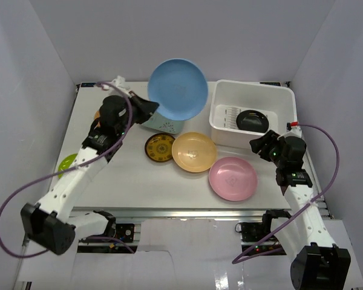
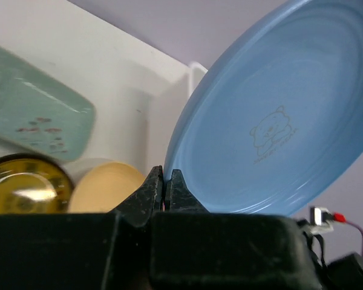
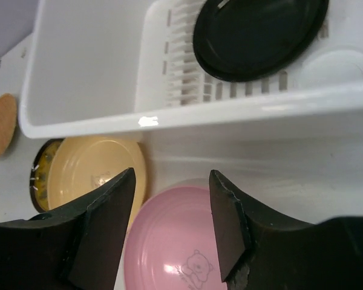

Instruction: Place the plates into the plastic bin on the countertop

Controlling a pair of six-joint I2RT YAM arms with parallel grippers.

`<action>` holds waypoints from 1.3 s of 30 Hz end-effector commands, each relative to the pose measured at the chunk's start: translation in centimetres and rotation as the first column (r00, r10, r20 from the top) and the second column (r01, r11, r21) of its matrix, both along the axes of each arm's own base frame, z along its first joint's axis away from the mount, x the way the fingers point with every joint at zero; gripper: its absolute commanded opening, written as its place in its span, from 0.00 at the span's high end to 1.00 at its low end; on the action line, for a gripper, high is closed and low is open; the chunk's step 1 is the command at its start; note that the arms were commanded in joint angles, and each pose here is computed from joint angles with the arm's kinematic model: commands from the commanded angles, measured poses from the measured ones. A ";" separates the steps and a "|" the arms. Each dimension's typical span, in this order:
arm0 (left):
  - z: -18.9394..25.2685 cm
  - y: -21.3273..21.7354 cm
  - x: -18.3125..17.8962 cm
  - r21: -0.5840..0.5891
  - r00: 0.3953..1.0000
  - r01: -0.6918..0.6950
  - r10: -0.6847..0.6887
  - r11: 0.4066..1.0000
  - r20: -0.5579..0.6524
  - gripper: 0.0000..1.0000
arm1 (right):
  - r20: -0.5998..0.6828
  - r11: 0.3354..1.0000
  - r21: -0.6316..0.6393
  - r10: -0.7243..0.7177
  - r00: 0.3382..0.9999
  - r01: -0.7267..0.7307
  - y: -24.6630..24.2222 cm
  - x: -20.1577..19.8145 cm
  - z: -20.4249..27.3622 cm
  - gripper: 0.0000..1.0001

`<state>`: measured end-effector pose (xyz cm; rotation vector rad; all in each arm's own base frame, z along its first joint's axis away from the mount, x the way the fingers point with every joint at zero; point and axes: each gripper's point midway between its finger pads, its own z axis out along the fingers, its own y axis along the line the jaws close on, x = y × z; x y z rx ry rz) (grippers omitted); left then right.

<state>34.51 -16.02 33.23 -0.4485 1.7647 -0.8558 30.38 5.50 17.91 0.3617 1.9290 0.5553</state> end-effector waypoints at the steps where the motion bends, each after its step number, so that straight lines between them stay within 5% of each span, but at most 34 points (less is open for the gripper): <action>1: 1.5 -7.8 1.6 0.052 0.974 0.220 -0.223 0.974 0.046 1.00 | -0.051 0.995 -0.042 -0.092 0.994 0.090 -1.7 -1.2 -2.3 0.41; 3: 3.1 -11.2 2.2 0.068 0.955 0.281 -0.286 0.957 0.077 1.00 | -0.091 0.993 -0.029 -0.114 0.989 0.112 -1.8 -2.0 -4.0 0.35; 10: -3.0 -20.4 8.4 0.100 0.912 0.410 -0.405 0.907 -0.066 1.00 | -0.207 0.959 -0.138 -0.272 0.940 0.247 -4.9 -4.3 -7.9 0.18; 16: -3.6 -27.2 10.0 0.109 0.866 0.501 -0.495 0.859 -0.073 1.00 | -0.281 0.968 -0.120 -0.248 0.927 0.222 -4.2 -5.7 -10.3 0.18; 19: -7.2 -30.8 10.6 0.116 0.834 0.549 -0.534 0.827 -0.139 1.00 | -0.315 0.972 -0.108 -0.234 0.920 0.210 -3.8 -6.3 -11.4 0.18; 28: -9.4 -33.9 10.9 0.103 0.820 0.568 -0.551 0.816 -0.154 0.98 | -0.346 0.973 -0.134 -0.225 0.911 0.189 -3.9 -7.1 -12.6 0.18; 32: -10.3 -33.9 10.6 0.100 0.811 0.579 -0.559 0.809 -0.175 0.47 | -0.365 0.979 -0.119 -0.197 0.910 0.165 -3.4 -7.4 -13.5 0.24; 36: -6.8 -33.7 10.2 0.111 0.809 0.587 -0.578 0.802 -0.104 0.16 | -0.379 0.984 -0.104 -0.175 0.909 0.146 -2.9 -7.6 -14.5 0.33; 39: -1.9 -32.5 9.4 0.153 0.816 0.573 -0.579 0.805 -0.011 0.06 | -0.405 0.992 -0.065 -0.121 0.906 0.104 -1.9 -8.0 -15.1 0.40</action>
